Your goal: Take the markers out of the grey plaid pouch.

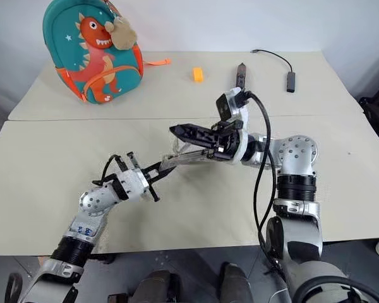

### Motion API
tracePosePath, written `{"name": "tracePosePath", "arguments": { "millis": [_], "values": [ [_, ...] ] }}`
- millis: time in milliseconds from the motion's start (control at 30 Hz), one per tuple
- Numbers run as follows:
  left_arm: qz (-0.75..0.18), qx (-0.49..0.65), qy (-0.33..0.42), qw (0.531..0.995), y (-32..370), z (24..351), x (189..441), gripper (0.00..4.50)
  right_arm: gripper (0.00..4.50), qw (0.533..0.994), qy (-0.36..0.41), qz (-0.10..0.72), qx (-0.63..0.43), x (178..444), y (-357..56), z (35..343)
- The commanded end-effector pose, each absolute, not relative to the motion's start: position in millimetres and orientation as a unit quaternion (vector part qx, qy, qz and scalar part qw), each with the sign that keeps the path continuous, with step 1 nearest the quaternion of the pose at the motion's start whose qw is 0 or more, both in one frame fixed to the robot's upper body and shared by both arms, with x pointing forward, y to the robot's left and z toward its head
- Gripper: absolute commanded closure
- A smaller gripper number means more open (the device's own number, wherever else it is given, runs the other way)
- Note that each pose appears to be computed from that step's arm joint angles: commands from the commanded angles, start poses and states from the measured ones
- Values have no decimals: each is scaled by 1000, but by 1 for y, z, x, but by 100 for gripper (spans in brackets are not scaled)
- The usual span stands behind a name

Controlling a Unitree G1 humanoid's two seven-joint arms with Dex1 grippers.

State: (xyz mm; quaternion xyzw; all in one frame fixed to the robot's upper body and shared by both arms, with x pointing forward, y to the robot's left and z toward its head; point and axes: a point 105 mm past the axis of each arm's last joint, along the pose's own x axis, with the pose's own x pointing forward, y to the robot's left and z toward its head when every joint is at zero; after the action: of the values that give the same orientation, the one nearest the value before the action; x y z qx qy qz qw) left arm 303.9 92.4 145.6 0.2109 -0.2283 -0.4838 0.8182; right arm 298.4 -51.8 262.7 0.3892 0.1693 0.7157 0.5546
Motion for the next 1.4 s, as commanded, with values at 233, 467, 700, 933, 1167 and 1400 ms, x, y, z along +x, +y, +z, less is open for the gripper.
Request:
{"name": "tracePosePath", "arguments": {
  "millis": [233,467,700,933,1167,1400],
  "values": [
    [-568,62,-124,811,90,132,277,450,449,592,89,695,397,311,-87,299],
    [-581,7,-93,808,92,133,272,450,449,614,81,684,386,311,-100,305],
    [-580,12,-70,812,103,124,276,450,449,664,82,657,347,308,-126,305],
    [-537,23,-99,838,107,124,290,450,449,683,73,672,278,293,-115,299],
    [-547,-11,-80,833,95,118,289,450,449,670,65,718,175,268,-74,277],
    [-517,-67,-107,846,98,136,296,450,449,695,82,696,160,282,-85,258]
  ]
}}
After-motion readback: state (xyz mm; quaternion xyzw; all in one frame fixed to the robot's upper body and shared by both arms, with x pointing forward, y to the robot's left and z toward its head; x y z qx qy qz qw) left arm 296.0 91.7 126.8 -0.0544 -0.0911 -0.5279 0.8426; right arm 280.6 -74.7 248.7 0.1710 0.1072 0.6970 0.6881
